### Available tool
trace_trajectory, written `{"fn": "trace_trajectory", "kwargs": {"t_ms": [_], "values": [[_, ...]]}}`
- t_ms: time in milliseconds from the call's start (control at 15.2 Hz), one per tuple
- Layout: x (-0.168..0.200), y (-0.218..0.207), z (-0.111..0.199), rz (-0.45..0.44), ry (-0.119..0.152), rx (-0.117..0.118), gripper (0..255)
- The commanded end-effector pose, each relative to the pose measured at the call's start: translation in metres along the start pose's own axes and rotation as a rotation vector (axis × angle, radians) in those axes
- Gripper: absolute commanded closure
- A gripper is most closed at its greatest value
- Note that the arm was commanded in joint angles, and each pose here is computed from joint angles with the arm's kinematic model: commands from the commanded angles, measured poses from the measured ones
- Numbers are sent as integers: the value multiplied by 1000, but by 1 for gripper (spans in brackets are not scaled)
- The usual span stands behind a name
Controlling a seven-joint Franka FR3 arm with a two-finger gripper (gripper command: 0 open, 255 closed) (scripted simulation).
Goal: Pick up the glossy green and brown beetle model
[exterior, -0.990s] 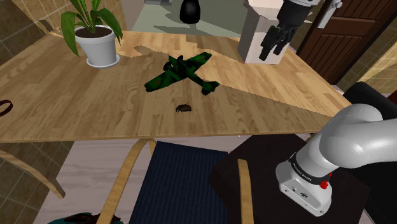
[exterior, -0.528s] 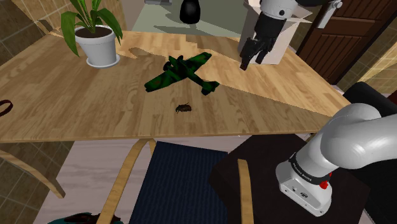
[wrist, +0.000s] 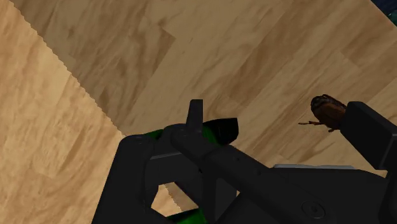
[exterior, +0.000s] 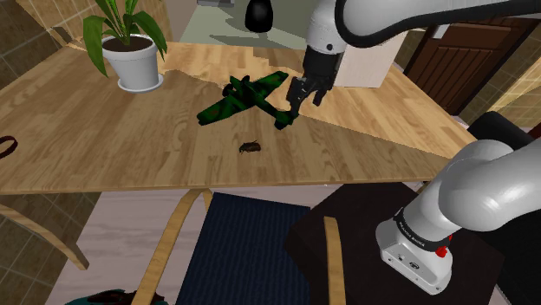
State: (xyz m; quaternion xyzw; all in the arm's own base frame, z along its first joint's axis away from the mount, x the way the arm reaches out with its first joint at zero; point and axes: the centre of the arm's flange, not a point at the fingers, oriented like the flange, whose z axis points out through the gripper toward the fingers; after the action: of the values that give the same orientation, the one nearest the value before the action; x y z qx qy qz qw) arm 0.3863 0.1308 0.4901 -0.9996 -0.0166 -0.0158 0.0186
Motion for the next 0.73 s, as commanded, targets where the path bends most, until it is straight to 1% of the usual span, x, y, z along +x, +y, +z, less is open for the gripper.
{"fn": "trace_trajectory", "kwargs": {"t_ms": [0,660], "values": [[13,-16,15,-2,-7,1,0],[69,-109,95,-16,-47,-1,0]]}}
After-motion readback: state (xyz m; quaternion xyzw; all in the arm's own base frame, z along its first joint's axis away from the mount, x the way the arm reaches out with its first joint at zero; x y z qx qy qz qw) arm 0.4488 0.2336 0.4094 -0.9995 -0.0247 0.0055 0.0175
